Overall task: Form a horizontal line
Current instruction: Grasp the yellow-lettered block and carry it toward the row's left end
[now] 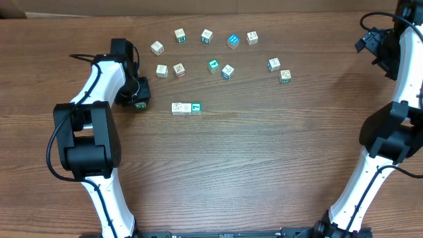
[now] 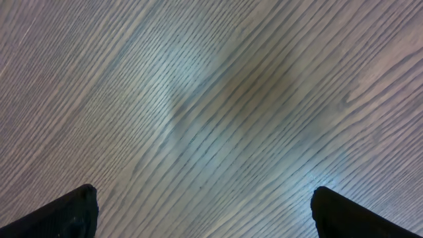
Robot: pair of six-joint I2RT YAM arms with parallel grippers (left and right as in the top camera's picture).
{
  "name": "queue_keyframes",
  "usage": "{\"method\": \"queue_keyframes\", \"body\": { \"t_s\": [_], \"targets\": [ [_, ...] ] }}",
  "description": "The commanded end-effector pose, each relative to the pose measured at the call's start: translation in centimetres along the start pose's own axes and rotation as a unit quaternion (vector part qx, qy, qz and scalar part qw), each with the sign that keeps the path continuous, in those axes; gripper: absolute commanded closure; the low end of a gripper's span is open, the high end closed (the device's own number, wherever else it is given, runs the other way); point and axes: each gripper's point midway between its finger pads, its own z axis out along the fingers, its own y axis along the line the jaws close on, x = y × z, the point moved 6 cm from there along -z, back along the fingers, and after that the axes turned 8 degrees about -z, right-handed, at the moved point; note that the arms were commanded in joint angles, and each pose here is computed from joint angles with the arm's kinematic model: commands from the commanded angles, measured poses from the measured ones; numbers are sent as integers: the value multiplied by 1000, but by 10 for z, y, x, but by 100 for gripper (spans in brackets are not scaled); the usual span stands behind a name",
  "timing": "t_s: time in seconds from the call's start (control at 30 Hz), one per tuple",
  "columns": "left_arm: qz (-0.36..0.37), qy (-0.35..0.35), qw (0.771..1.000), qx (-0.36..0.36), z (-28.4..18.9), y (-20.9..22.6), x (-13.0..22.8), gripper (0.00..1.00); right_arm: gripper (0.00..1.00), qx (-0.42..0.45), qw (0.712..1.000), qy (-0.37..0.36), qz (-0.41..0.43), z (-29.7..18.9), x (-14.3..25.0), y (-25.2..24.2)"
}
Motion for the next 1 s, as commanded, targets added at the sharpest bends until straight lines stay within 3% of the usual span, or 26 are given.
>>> {"method": "queue_keyframes", "body": {
  "t_s": [0.0, 0.53, 0.97],
  "targets": [
    [26, 8, 1000, -10, 13, -5, 2, 68, 0, -1, 1000, -8, 0, -7, -1, -2],
    [78, 7, 997, -5, 12, -41, 16, 67, 0, -1, 1000, -8, 0, -7, -1, -2],
    [50, 11, 999, -2, 12, -44, 19, 69, 0, -1, 1000, -7, 0, -7, -1, -2]
  ]
}}
